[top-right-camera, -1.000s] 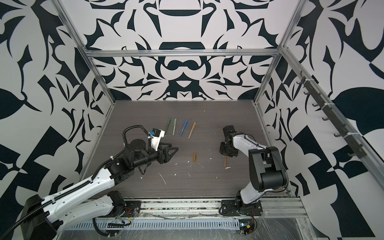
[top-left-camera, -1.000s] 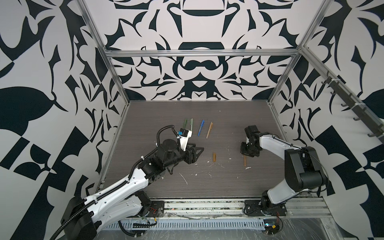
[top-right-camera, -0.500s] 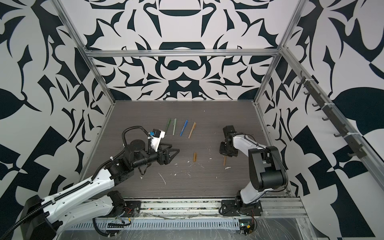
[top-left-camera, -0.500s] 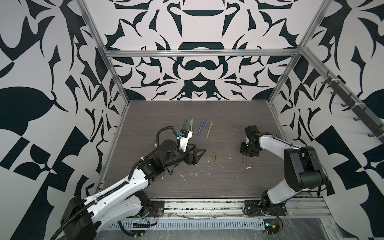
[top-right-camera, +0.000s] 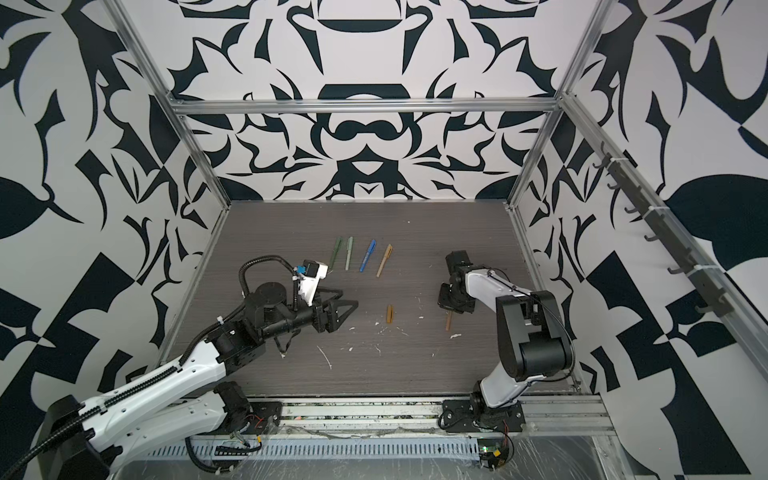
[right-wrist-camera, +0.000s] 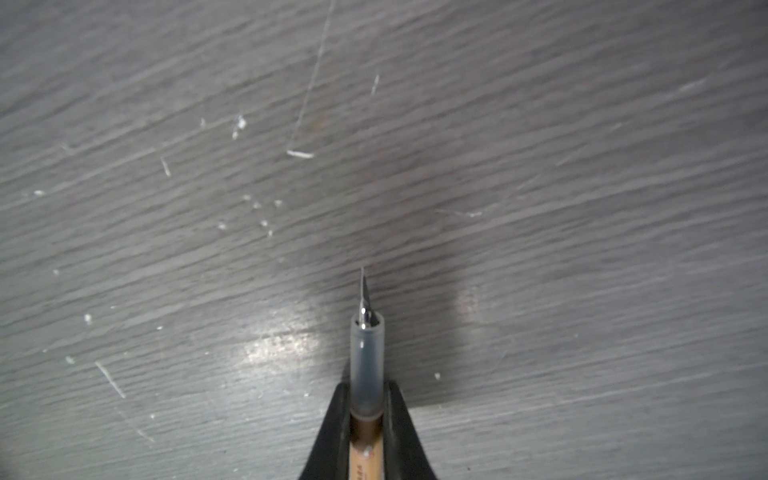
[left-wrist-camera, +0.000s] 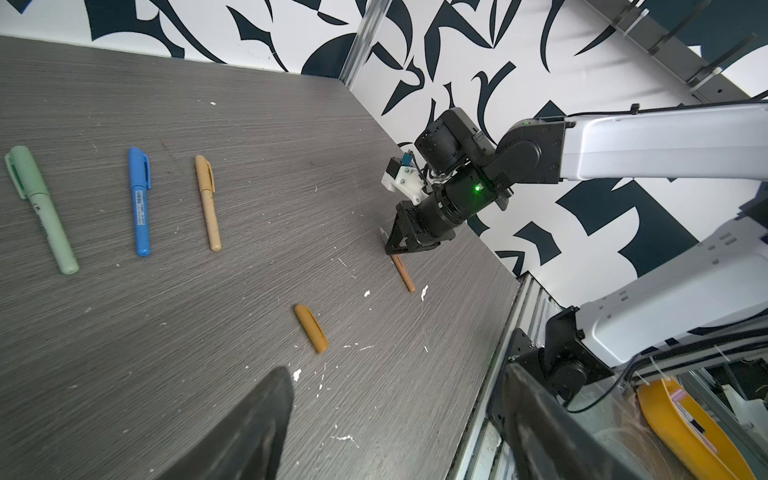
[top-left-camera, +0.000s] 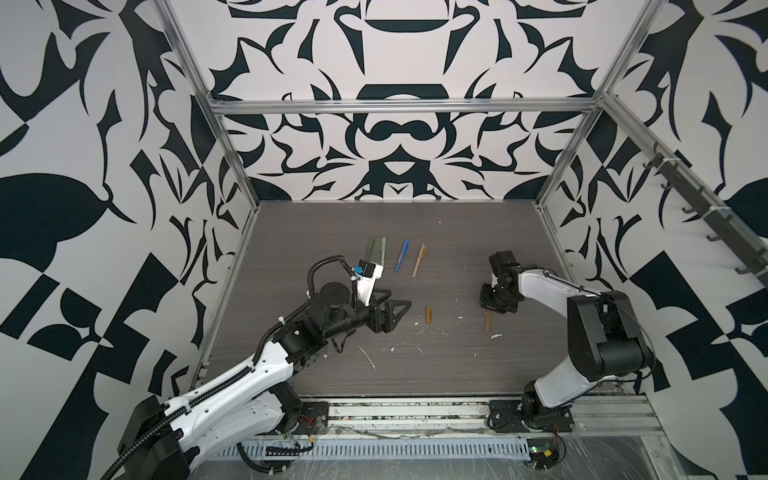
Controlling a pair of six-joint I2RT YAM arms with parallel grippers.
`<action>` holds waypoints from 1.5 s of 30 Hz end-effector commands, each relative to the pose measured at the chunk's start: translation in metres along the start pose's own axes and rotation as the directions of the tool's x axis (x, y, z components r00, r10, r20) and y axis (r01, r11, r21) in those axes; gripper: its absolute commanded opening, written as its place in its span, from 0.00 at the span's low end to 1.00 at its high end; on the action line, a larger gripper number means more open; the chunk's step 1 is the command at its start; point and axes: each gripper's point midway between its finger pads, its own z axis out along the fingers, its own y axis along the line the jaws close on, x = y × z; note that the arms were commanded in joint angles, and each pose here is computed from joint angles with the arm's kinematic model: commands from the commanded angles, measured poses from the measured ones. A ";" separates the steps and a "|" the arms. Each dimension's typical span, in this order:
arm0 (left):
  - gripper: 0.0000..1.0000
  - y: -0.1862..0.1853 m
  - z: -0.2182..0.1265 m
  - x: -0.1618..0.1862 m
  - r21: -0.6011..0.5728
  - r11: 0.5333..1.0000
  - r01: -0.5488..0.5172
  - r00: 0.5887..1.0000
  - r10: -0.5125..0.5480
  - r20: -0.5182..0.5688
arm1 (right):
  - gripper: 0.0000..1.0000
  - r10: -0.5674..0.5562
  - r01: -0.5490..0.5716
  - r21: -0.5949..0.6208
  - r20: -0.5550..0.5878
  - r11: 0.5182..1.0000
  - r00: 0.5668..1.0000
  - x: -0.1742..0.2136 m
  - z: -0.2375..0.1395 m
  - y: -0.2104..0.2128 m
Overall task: Insert the pens into the pen caps
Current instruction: 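Lift the fountain pen with the right gripper toward the left gripper, then close the left gripper on the pen while the right gripper opens and withdraws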
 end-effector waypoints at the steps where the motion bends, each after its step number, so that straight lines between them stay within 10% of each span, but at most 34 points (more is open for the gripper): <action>1: 0.82 -0.008 0.000 -0.008 0.029 1.000 -0.008 1.000 0.007 0.009 | 0.12 0.005 -0.005 -0.037 0.004 0.999 1.000 0.002 -0.010 0.005; 9: 0.80 -0.014 0.011 -0.005 0.071 0.997 -0.012 0.999 0.014 -0.028 | 0.10 0.005 0.055 -0.251 0.234 0.966 0.972 -0.017 -0.091 0.050; 20: 0.75 -0.041 0.034 0.006 0.270 0.961 0.056 0.989 -0.015 -0.149 | 0.08 0.073 0.271 -0.529 0.540 0.804 0.838 0.017 -0.230 0.143; 45: 0.45 -0.050 0.070 0.006 0.374 0.911 0.172 0.973 -0.097 -0.211 | 0.05 0.077 0.404 -0.619 0.602 0.673 0.795 0.056 -0.266 0.204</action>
